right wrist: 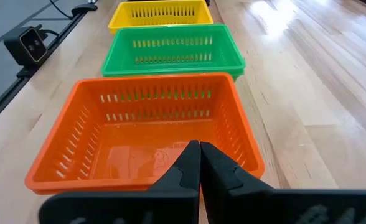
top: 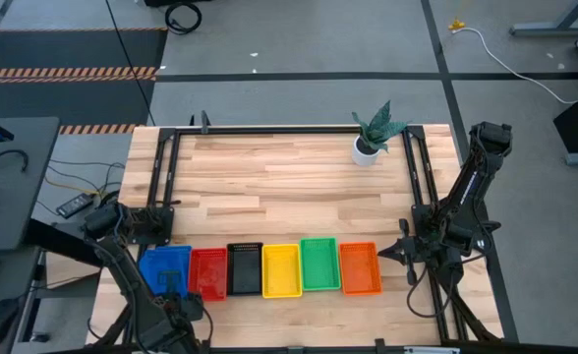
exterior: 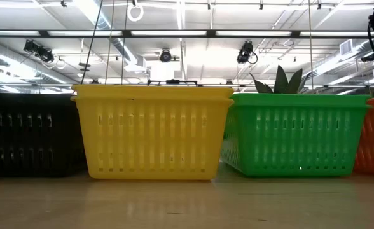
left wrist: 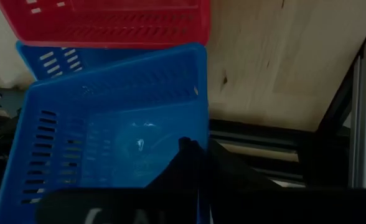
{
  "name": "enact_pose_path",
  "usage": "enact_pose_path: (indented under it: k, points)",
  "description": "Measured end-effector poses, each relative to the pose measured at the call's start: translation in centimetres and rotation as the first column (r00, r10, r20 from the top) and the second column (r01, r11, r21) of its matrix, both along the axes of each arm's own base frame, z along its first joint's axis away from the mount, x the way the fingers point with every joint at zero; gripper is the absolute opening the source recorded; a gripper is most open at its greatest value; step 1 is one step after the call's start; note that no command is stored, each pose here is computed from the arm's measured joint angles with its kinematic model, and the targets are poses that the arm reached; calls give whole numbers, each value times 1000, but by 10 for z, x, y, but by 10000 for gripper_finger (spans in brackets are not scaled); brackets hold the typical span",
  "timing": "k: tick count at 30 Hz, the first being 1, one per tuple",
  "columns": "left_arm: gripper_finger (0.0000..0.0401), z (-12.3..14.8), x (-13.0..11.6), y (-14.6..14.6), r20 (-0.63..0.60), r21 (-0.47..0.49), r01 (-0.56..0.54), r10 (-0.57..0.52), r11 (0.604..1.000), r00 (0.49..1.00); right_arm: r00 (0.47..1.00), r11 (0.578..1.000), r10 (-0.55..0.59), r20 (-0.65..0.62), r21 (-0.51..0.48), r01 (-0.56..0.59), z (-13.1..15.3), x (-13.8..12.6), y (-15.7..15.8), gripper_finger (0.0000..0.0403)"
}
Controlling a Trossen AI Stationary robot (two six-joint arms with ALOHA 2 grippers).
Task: Stack baskets by color
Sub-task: Stack the top blue bin on top of the left blue bin
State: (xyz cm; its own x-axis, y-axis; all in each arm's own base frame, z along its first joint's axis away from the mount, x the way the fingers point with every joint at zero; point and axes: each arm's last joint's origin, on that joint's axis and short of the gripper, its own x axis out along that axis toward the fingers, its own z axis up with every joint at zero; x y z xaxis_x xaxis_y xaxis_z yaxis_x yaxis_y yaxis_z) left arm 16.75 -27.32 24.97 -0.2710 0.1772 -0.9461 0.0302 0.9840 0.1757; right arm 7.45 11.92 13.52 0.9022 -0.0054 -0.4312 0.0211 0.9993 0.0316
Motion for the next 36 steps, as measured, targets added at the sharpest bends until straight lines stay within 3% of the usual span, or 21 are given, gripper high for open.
enact_pose_path:
  k: [15, 19, 24, 31, 36]
  points:
    - [13, 10, 11, 7, -27, -69, -63, 61, 996, 998, 1000, 1000, -3, 0, 1, 3, 0, 0, 0, 7]
    - [13, 20, 23, 11, 64, -67, -58, 62, 996, 996, 1000, 1000, -3, 0, 1, 3, 0, 0, 0, 7]
    - [13, 29, 17, 18, 144, -45, 9, -3, 999, 990, 1000, 1000, -3, 0, 2, 3, 0, 0, 0, 7]
    - [13, 0, -2, 29, 46, 49, 60, -63, 997, 997, 1000, 1000, -3, 2, 5, 3, 0, 1, 0, 7]
    - [17, -16, -8, 36, 18, 123, 24, -26, 992, 999, 1000, 1000, -3, 1, 6, 3, 0, 1, 0, 7]
